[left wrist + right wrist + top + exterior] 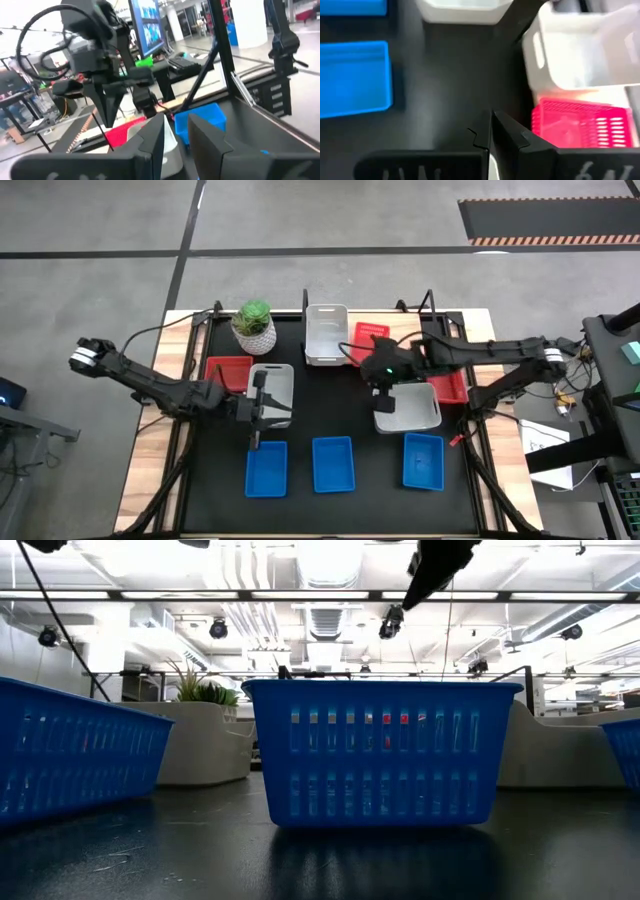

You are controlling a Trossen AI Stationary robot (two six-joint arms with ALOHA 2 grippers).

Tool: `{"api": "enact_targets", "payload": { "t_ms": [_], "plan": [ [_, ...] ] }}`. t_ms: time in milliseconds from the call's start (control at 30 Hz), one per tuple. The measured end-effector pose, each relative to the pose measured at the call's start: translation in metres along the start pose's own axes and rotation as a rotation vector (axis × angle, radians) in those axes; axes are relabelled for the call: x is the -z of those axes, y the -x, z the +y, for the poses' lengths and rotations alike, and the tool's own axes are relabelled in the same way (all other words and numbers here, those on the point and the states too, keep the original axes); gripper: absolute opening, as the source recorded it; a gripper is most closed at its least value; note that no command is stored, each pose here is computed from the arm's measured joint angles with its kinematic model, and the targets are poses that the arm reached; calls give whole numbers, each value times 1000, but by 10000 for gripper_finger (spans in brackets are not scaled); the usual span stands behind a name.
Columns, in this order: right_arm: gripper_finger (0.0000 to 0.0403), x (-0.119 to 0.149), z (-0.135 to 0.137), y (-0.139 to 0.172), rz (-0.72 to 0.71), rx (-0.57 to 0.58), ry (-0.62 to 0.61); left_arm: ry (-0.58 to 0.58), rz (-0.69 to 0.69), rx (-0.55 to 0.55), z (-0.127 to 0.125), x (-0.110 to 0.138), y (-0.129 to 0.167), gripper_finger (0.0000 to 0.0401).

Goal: Stack baskets on shelf by color
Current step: Put the bottom red bin on the shelf

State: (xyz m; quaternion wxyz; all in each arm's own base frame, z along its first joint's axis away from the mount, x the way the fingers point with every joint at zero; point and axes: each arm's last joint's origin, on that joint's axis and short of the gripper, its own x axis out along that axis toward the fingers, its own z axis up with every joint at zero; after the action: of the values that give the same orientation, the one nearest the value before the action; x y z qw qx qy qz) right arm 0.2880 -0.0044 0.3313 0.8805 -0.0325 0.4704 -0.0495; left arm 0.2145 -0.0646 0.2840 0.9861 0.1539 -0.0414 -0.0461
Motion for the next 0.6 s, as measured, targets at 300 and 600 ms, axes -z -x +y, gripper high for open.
{"api": "enact_targets", "payload": {
  "t_ms": [300, 600],
  "plan": [
    [9, 3, -22, -39, 279, -10, -51, 20, -25, -7, 2, -3, 8, 70],
    [9, 9, -39, -74, 413, -1, -60, 40, -20, -4, 2, -2, 7, 70]
  ]
}}
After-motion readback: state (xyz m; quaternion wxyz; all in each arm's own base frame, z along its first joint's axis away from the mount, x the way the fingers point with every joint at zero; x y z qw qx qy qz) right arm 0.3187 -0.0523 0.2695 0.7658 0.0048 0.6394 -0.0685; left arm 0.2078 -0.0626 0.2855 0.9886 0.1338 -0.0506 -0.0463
